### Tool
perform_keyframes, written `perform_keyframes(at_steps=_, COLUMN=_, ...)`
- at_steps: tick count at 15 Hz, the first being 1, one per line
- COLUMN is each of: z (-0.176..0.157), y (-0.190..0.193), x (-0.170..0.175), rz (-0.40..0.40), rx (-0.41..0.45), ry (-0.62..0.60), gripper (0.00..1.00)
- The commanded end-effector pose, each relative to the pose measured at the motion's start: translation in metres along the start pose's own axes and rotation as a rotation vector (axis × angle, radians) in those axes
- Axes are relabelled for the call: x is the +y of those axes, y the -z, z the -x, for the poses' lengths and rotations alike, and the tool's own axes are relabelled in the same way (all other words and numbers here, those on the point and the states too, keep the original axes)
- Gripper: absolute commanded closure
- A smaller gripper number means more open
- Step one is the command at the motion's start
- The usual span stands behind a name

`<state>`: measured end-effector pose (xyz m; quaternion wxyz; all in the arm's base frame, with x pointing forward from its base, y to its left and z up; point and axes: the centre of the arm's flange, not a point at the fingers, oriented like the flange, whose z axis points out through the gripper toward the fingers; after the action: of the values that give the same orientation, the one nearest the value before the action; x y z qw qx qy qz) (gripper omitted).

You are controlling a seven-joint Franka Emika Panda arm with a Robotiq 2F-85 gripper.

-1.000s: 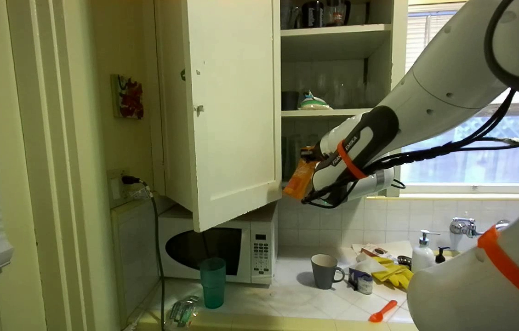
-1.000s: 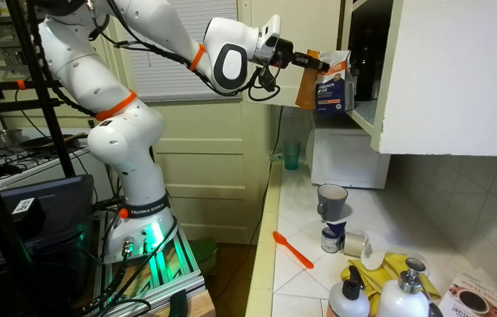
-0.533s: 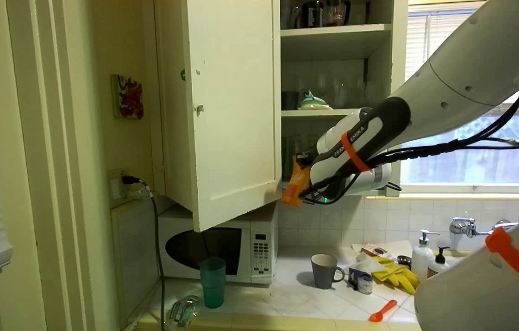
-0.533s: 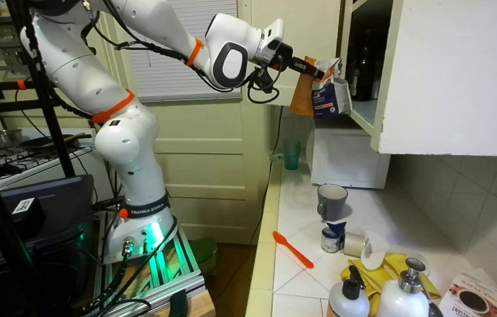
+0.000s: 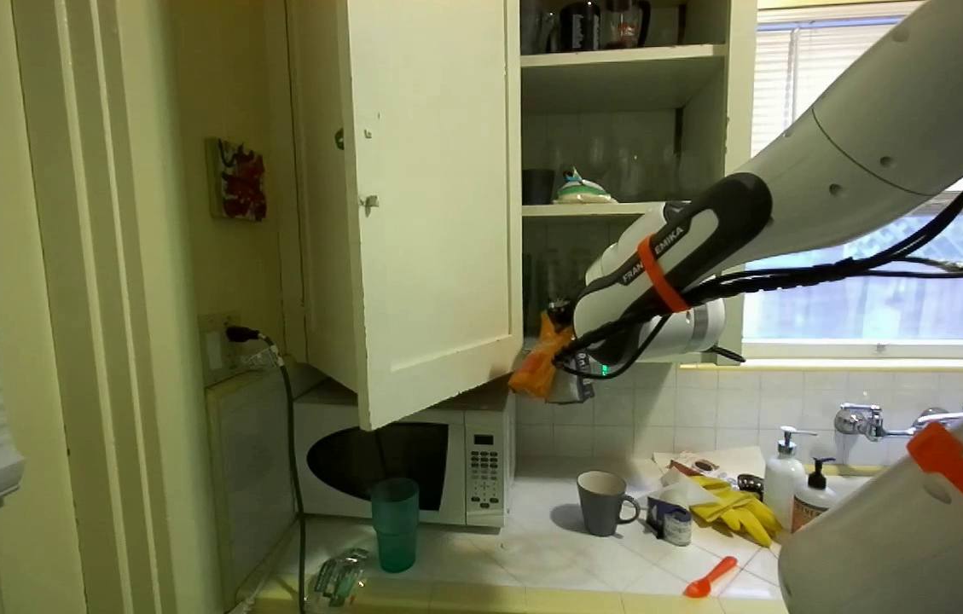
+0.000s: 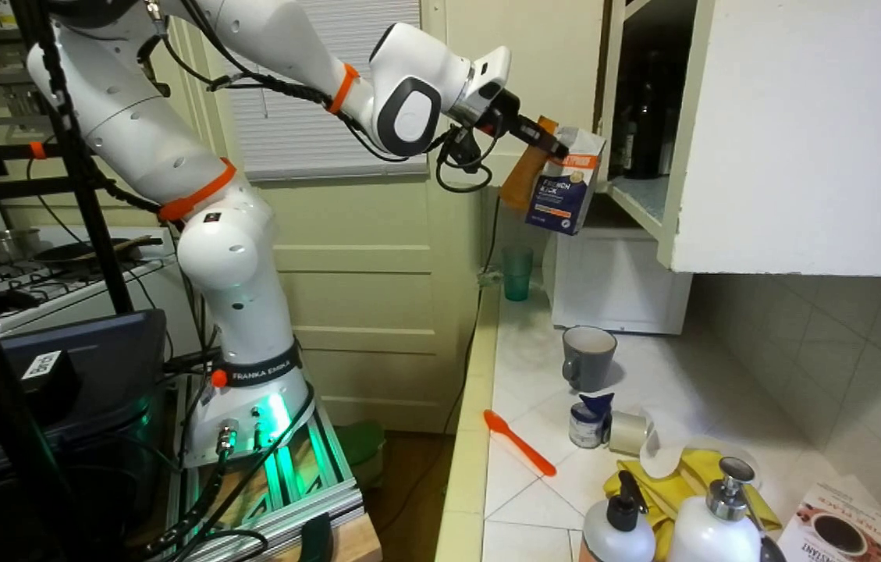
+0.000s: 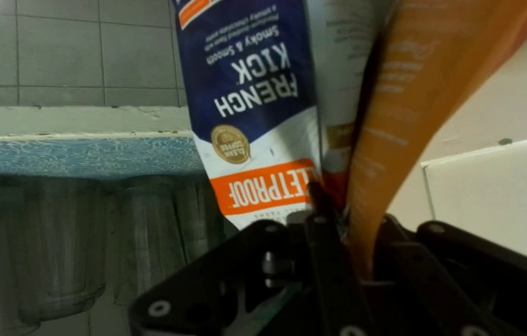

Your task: Put the orange sachet in the cabinet

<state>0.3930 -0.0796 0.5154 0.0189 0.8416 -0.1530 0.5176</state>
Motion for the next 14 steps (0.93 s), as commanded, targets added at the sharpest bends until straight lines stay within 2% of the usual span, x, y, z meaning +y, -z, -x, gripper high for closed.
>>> perform_keyframes(at_steps=1, z=0.022, y=0.017, x=0.009, rz=-0.015, rx=-0.037, ry=-0.002, gripper=0.97)
perform_keyframes(at_steps=6, z=0.042, y=0.002, x=0.016, rz=-0.029, rx=-0.121, ry=0.058, gripper=0.97)
perform_keyframes(at_steps=11, z=0.059, y=-0.013, x=0.017, rz=-0.074, rx=-0.136, ry=0.163, gripper=0.97)
perform_keyframes(at_steps=14, z=0.07, y=-0.026, x=0.018, rz=-0.113, rx=-0.144, ry=0.185, gripper=0.97)
